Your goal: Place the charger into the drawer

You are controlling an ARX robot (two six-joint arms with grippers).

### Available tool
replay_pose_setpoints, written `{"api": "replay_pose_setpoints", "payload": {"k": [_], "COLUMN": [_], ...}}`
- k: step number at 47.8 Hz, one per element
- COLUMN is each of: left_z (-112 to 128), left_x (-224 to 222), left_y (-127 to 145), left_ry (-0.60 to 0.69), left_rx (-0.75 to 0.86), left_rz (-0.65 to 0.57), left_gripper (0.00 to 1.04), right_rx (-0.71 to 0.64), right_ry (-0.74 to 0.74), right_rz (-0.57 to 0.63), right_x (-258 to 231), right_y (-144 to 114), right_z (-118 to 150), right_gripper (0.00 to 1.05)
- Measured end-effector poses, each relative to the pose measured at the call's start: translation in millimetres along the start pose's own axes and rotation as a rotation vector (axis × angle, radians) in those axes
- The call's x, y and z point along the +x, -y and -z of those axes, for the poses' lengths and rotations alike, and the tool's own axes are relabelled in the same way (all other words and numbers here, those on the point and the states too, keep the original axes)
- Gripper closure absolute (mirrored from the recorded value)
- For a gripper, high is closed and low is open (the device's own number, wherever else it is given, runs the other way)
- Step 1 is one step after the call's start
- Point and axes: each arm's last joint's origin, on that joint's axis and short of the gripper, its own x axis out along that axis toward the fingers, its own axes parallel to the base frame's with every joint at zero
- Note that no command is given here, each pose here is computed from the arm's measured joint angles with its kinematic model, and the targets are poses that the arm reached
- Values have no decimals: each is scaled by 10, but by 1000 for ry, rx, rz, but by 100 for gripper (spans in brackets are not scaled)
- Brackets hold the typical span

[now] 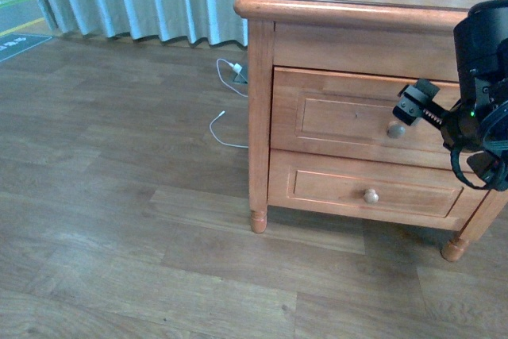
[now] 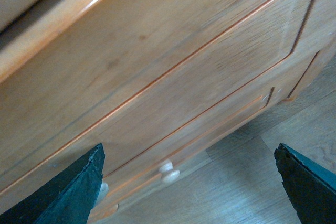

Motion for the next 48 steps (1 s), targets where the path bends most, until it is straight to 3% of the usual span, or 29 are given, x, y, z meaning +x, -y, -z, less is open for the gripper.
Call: {"api": "replay_pose_setpoints", "payload": {"k": [22, 48], "left_z": [0, 0], "left_x": [0, 0], "left_y": [0, 0], "left_ry": [0, 0], "left_rx": [0, 0], "left_rz": [0, 0], "left_gripper": [6, 6], "right_rx": [79, 127], "right_ry": [44, 80], "right_rz": [39, -11], "right_x": [21, -61], "right_y": [14, -47], "right_z": [-19, -147], "right_gripper": [8, 8]}}
